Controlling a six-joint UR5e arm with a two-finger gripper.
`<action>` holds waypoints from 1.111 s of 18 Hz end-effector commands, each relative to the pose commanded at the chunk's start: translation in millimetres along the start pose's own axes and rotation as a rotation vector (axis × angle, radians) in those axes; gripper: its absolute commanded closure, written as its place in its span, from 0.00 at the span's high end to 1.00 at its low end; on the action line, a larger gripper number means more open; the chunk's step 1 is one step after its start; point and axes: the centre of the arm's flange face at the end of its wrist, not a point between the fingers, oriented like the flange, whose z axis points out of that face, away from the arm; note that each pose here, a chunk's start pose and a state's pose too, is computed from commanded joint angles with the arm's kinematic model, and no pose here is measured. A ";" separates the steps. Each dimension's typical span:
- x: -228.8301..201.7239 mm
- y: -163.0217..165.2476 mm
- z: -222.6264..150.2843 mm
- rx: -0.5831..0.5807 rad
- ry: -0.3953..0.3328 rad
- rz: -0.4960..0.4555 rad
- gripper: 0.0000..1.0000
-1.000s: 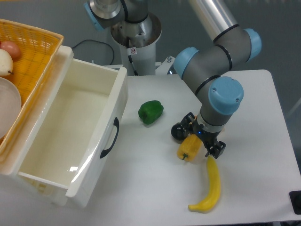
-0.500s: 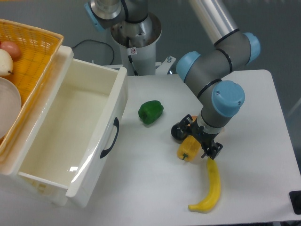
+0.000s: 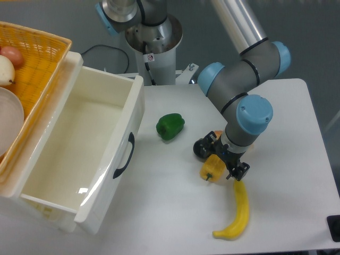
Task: Pick up the yellow pepper
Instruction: 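Lower the gripper over the small yellow pepper and align the fingers, then close the gripper around the yellow pepper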
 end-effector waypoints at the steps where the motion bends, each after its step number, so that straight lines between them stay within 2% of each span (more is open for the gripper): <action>1: -0.3 0.1 1.0 0.003 -0.012 0.000 1.00; 5: 3.9 2.1 14.9 0.007 -0.034 0.004 1.00; 20: 13.9 6.3 41.3 0.004 -0.011 -0.004 1.00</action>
